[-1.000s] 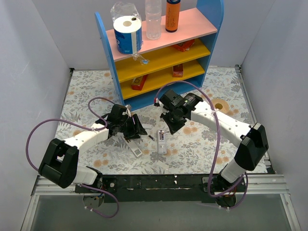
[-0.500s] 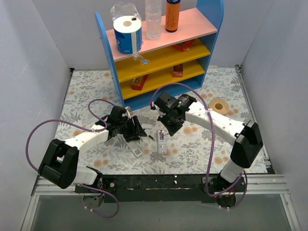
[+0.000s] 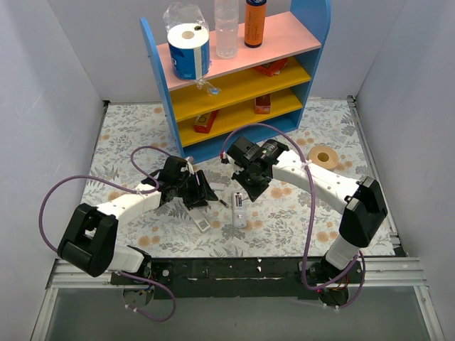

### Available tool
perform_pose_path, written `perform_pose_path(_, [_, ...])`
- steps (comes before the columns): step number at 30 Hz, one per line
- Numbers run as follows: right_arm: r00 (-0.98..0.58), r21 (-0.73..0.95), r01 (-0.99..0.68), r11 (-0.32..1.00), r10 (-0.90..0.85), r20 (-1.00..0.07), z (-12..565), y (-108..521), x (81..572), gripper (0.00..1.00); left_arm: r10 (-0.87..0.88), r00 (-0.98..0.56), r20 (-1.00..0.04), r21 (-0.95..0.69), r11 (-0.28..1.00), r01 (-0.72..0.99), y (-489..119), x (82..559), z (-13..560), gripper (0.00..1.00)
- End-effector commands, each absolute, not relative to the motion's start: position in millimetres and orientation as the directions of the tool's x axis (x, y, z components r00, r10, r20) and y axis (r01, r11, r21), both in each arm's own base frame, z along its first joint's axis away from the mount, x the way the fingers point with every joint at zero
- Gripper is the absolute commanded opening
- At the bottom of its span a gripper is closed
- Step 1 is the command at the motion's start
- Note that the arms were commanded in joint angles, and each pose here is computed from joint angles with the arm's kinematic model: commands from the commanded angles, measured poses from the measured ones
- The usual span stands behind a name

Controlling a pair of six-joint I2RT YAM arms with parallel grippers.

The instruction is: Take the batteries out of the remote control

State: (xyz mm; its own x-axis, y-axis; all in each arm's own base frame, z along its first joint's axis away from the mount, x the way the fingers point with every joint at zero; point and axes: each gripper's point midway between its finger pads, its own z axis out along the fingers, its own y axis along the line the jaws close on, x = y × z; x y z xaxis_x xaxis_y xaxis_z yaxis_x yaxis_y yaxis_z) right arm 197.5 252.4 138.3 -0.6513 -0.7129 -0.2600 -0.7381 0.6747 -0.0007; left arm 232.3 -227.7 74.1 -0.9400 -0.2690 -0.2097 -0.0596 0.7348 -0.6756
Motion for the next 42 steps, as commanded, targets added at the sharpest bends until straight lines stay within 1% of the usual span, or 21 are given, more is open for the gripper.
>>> perform_pose_path(1, [-0.631, 0.021, -0.758, 0.651, -0.726, -0.274, 135.5, 261.8, 196.9, 0.01, -0.258, -0.943, -0.21, -0.701, 0.712, -0.039, -235.1, 237.5, 78.6, 0.52])
perform_pose_path(5, [-0.628, 0.028, -0.763, 0.645, -0.731, -0.267, 131.3, 263.3, 194.6, 0.01, -0.257, -0.946, -0.197, -0.714, 0.699, -0.041, -240.7, 242.8, 79.7, 0.51])
perform_pose_path(9, [-0.627, -0.001, -0.762, 0.648, -0.737, -0.253, 128.4, 258.5, 195.4, 0.01, -0.252, -0.95, -0.185, -0.723, 0.689, -0.042, -245.6, 245.9, 79.5, 0.51])
perform_pose_path(18, [-0.612, -0.016, -0.758, 0.652, -0.721, -0.326, 151.9, 265.6, 205.2, 0.01, -0.25, -0.952, -0.175, -0.727, 0.685, -0.046, -246.6, 244.6, 77.2, 0.51])
perform_pose_path(27, [-0.611, -0.042, -0.753, 0.656, -0.722, -0.324, 155.1, 261.2, 207.8, 0.01, -0.25, -0.952, -0.176, -0.731, 0.681, -0.044, -246.8, 244.0, 78.9, 0.51])
perform_pose_path(32, [-0.612, -0.08, -0.748, 0.659, -0.731, -0.302, 151.7, 251.5, 209.4, 0.01, -0.256, -0.949, -0.184, -0.739, 0.673, -0.038, -247.3, 245.3, 84.6, 0.51])
perform_pose_path(42, [-0.612, -0.043, -0.758, 0.65, -0.733, -0.297, 141.2, 254.2, 202.8, 0.01, -0.258, -0.949, -0.18, -0.74, 0.671, -0.042, -246.8, 243.6, 84.7, 0.51])
